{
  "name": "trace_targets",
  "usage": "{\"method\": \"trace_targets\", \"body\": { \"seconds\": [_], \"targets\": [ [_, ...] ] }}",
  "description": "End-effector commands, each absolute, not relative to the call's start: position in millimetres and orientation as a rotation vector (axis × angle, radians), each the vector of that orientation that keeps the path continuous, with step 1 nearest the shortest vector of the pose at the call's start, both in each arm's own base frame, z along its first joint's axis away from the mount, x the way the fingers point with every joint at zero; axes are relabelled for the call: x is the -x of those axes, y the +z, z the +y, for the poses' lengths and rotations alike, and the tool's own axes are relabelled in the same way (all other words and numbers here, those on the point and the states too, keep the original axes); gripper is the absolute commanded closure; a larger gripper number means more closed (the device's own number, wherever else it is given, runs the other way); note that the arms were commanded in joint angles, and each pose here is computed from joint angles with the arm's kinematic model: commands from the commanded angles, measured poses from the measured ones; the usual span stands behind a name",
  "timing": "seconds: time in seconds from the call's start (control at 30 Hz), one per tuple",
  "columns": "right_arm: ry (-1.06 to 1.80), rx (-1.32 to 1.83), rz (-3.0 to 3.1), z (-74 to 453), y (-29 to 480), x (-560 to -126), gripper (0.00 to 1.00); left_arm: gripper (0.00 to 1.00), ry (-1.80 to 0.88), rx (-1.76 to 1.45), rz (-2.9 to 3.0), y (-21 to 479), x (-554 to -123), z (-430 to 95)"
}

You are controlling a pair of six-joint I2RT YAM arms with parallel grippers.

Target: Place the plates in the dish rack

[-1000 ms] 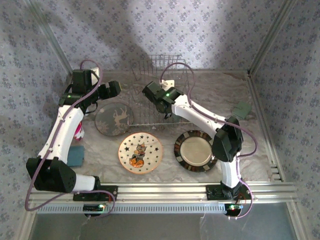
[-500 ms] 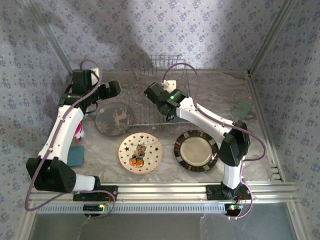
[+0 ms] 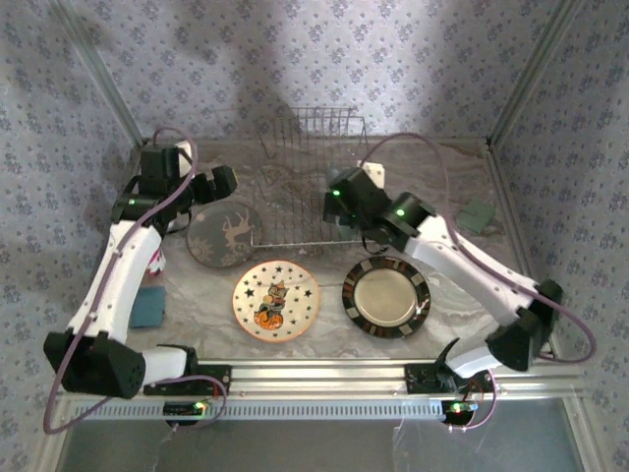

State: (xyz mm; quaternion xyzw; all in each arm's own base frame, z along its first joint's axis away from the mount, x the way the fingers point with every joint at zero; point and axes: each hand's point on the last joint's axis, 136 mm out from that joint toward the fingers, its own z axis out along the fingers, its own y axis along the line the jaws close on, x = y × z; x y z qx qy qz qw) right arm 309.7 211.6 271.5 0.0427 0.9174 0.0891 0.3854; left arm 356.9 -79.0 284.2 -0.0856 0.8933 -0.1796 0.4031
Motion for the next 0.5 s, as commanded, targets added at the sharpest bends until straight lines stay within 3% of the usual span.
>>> {"method": "trace_targets", "body": {
  "seconds": [0.0,0.23,0.47],
  "targets": [
    [0.400,-0.110,2.380,201,269,-286,0.00,0.01,-0.448,0.255,2.297,282,-320,-76],
    [0.635,-0.145,2.460,164,239,-234,0.00,0.00,-0.505,0.285,2.328,267,-251,-89],
    [0.893,-0.081,2.523,199,187,-188,0.02,0.01,-0.517,0.412,2.414,209,-201,-85]
  ]
}}
